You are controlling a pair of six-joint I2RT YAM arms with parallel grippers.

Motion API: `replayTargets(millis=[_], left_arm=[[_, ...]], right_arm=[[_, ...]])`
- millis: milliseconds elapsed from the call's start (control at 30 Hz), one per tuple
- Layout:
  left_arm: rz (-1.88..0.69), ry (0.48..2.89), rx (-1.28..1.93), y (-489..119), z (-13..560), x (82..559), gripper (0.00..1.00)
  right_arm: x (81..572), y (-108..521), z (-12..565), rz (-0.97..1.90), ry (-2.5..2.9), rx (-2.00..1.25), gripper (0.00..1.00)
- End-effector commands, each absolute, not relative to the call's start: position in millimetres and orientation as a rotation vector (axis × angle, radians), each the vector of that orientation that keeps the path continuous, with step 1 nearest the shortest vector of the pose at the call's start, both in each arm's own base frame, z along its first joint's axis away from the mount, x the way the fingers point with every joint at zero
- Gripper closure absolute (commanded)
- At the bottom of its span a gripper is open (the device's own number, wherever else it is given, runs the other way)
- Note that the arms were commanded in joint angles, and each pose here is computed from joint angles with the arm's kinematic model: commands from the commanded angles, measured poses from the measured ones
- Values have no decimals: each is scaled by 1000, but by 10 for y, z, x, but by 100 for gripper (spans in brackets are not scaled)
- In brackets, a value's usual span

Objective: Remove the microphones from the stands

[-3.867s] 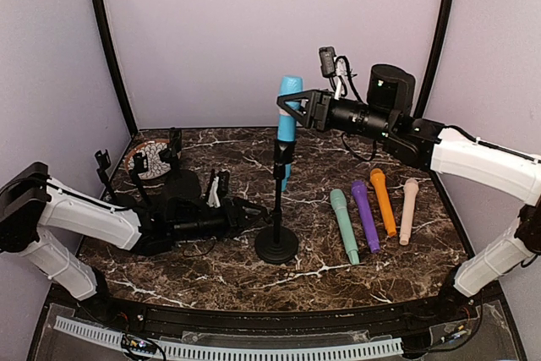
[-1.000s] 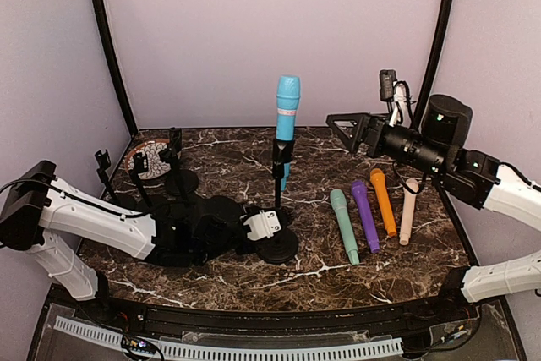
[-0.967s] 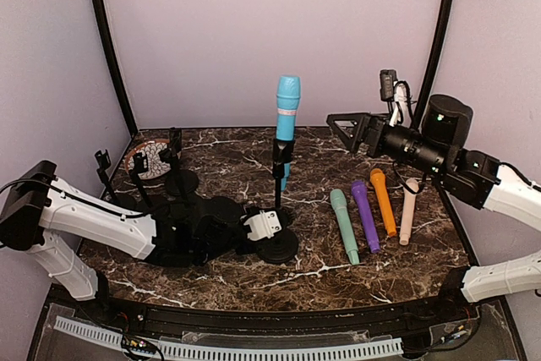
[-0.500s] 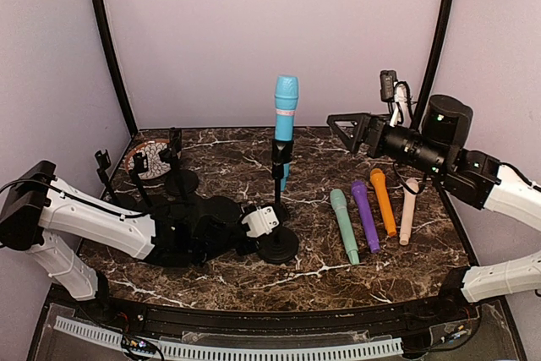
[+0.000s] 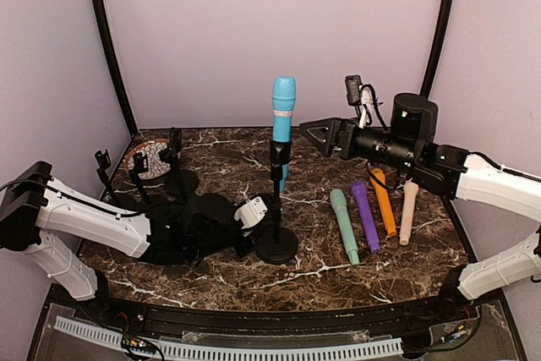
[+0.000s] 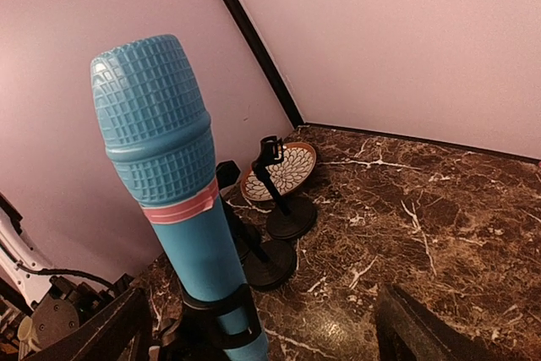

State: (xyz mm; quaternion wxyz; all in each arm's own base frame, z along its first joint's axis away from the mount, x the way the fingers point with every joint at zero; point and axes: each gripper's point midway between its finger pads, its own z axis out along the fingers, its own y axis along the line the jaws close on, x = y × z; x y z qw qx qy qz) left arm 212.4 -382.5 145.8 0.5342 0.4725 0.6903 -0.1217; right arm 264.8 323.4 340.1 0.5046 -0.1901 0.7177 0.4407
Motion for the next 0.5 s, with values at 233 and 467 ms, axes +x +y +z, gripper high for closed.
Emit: replayTargets(millis=[233, 467], left_arm=[[-571, 1776, 1036, -3744, 1387, 2066, 94], [-699, 1814, 972, -3734, 1413, 2073, 96]], right_arm=[[2620, 3560, 3964, 1179, 1534, -557, 9], [2731, 3780, 3978, 1167, 1529, -622, 14]])
